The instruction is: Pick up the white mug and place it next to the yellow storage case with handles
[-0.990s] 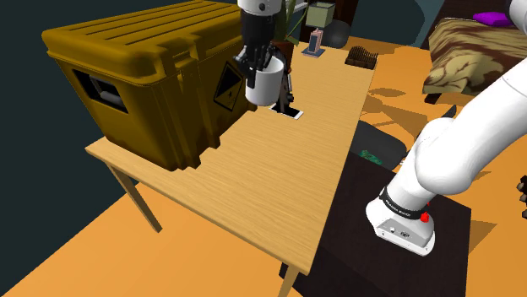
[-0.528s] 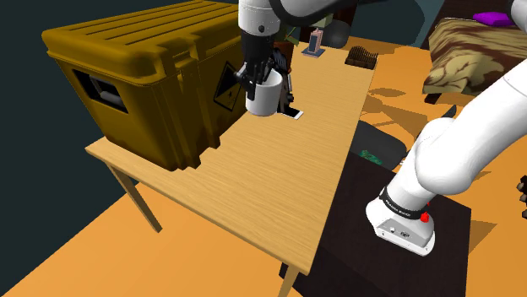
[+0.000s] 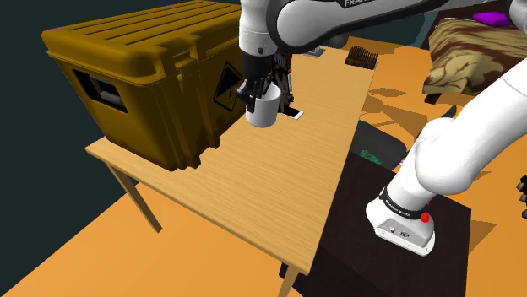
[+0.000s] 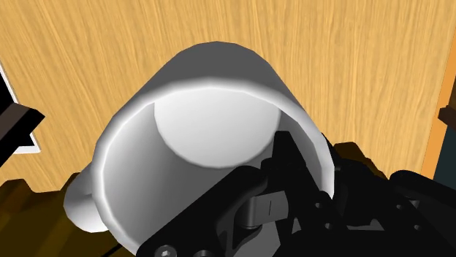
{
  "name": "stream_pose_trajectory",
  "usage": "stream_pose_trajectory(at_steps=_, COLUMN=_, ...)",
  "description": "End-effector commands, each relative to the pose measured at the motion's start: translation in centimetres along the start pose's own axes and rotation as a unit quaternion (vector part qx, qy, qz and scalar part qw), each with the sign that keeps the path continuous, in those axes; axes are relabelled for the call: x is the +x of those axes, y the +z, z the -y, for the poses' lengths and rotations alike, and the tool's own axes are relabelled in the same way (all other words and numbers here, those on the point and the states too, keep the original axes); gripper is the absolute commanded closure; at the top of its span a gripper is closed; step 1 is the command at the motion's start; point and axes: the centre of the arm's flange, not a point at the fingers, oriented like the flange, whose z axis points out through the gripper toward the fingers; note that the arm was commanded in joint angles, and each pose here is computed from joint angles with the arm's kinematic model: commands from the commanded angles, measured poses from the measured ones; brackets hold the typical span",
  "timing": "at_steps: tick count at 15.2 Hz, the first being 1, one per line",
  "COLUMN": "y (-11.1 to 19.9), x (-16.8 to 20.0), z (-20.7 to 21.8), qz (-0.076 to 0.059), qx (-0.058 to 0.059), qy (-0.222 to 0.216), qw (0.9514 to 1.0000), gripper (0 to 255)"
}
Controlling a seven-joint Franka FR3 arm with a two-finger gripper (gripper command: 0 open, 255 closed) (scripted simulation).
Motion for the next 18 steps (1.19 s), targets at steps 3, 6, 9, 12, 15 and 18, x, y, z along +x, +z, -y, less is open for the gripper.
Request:
stream_pose_trajectory(at_steps=3, y=2.2, x=-0.4, z=0.0, qz=0.000, qx=0.000, qy=0.000, qw=1.0000, gripper=255)
stream_pose_trajectory(at_steps=6, y=3.8, x=-0.5, z=0.0, qz=0.000, qx=0.000, qy=0.000, qw=1.0000, gripper=255)
stream_pose_trajectory(at_steps=9, y=5.3, x=-0.7, z=0.0, qz=0.000, qx=0.000, qy=0.000, qw=1.0000, gripper=255)
stream_pose_trajectory(at_steps=12, y=6.9, x=-0.9, z=0.1, qz=0.000, qx=0.000, qy=0.000, qw=1.0000, gripper=255)
stream_pose_trajectory(at_steps=15, y=8.5, x=-1.1, z=0.1, qz=0.000, qx=0.000, qy=0.000, qw=1.0000, gripper=255)
stream_pose_trajectory(at_steps=18, y=10.0, x=-1.2, z=0.1, qz=0.000, qx=0.000, qy=0.000, qw=1.0000, gripper=255)
